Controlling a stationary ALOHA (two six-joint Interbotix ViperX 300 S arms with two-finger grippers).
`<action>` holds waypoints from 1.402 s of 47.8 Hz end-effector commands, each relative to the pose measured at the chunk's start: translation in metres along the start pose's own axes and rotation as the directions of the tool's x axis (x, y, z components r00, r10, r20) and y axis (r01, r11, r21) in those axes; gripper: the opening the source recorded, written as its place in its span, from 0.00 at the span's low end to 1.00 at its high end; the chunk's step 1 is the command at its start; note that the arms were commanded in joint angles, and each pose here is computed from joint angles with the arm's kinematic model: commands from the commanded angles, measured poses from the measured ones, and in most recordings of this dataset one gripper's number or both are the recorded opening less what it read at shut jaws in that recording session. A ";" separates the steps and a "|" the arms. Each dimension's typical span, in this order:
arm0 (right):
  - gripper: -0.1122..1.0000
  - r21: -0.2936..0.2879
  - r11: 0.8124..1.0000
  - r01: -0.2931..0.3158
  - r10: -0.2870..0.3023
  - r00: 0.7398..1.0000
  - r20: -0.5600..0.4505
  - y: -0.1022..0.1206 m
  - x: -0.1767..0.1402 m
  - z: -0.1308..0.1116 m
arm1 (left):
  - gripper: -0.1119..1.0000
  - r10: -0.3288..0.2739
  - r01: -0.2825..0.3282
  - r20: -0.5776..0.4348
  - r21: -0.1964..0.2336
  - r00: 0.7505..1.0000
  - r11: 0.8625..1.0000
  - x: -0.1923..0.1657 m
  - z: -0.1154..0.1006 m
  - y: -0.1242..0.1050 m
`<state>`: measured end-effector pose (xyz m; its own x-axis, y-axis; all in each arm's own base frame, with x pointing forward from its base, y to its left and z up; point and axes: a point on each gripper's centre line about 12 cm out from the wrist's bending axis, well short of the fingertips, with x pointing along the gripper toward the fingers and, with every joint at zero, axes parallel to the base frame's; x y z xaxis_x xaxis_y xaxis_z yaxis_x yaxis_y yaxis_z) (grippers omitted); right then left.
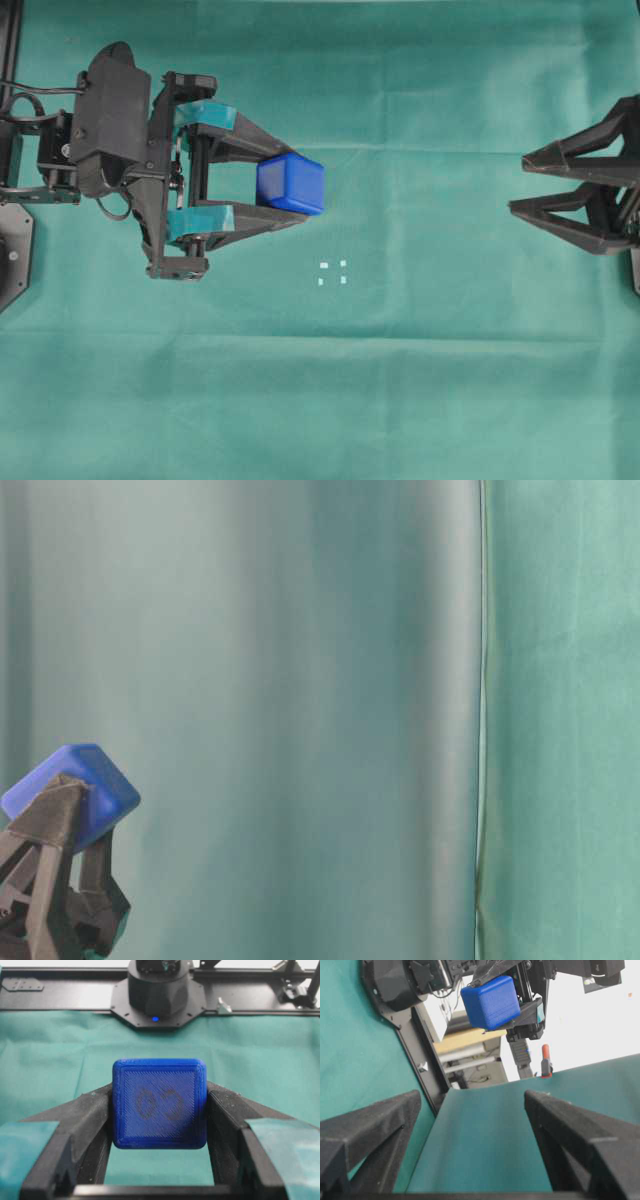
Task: Handover the blue block to the right arm after grasping it with the left arm, then place it in the designated position.
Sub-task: 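Move the open right gripper toward the cube in the left gripper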
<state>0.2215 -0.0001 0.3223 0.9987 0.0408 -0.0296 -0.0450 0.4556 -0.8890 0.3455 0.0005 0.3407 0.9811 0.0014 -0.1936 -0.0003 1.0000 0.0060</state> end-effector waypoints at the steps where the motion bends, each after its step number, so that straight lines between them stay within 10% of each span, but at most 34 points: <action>1: 0.95 -0.002 1.000 0.023 -0.023 1.000 0.013 -0.010 0.002 0.005 | 0.52 0.005 -0.005 0.032 -0.004 0.999 1.000 -0.004 0.011 0.002; 43: 0.95 -0.003 1.000 0.021 -0.021 1.000 0.021 -0.012 0.006 0.006 | 0.52 0.006 -0.006 0.035 -0.006 0.999 1.000 -0.005 0.012 0.002; 67: 0.95 -0.014 1.000 -0.023 0.023 0.998 0.057 -0.031 0.082 0.015 | 0.52 0.006 -0.006 0.026 -0.006 1.000 1.000 -0.005 0.010 0.002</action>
<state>0.2913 0.0030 0.3392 0.9939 0.0956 -0.0547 -0.0920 0.4476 -0.8895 0.3453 0.0016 0.3396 0.9792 0.0045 -0.2026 -0.0036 1.0000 0.0045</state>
